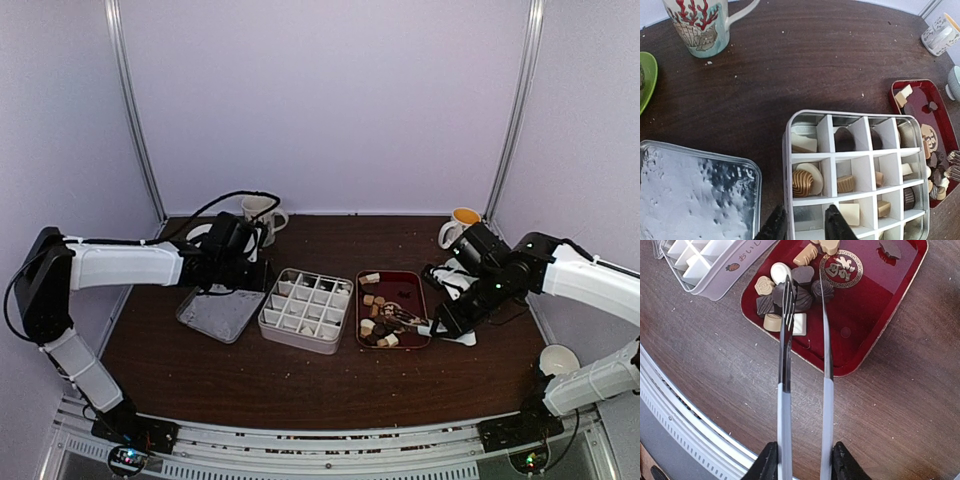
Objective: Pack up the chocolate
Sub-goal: Pick up the fake chocolate from the plate.
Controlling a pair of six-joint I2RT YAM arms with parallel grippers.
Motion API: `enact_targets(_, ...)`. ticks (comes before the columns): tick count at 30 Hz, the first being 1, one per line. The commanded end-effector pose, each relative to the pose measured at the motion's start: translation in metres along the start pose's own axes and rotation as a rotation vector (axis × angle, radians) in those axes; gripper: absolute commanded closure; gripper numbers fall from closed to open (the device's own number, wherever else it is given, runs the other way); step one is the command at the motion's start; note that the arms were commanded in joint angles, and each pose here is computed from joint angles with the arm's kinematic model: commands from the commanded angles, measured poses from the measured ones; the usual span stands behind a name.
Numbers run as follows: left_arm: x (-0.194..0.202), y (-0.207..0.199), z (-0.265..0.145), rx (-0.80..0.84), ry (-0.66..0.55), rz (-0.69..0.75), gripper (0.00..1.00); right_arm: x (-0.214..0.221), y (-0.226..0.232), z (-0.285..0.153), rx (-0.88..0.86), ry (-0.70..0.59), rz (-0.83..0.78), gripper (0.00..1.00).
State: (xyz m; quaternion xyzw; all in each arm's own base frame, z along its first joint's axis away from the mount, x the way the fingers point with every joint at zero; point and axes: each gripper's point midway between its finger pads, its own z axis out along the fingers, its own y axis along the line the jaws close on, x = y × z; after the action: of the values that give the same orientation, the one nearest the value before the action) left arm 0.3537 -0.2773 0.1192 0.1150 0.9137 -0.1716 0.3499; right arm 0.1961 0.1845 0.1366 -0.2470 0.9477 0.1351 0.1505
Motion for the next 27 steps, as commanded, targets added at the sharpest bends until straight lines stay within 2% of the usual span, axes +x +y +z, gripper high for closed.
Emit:
enact_targets(1,-0.022,-0.003,-0.019,0.013,-0.105,0.033,0.71,-0.005,0.006,-0.003,-0.029,-0.006,0.026,0.65)
enact_targets(9,-0.030,0.000,-0.037,0.022,-0.190,0.045,0.70,-0.007,0.008,-0.003,-0.040,-0.020,0.048,0.64)
enact_targets(19,-0.031,-0.009,-0.045,0.085,-0.228,0.072,0.69,-0.007,0.000,0.005,-0.005,-0.020,0.083,0.66)
enact_targets(27,-0.029,-0.004,-0.047,0.066,-0.234,0.069,0.68,-0.003,-0.001,0.009,0.003,0.003,0.092,0.69)
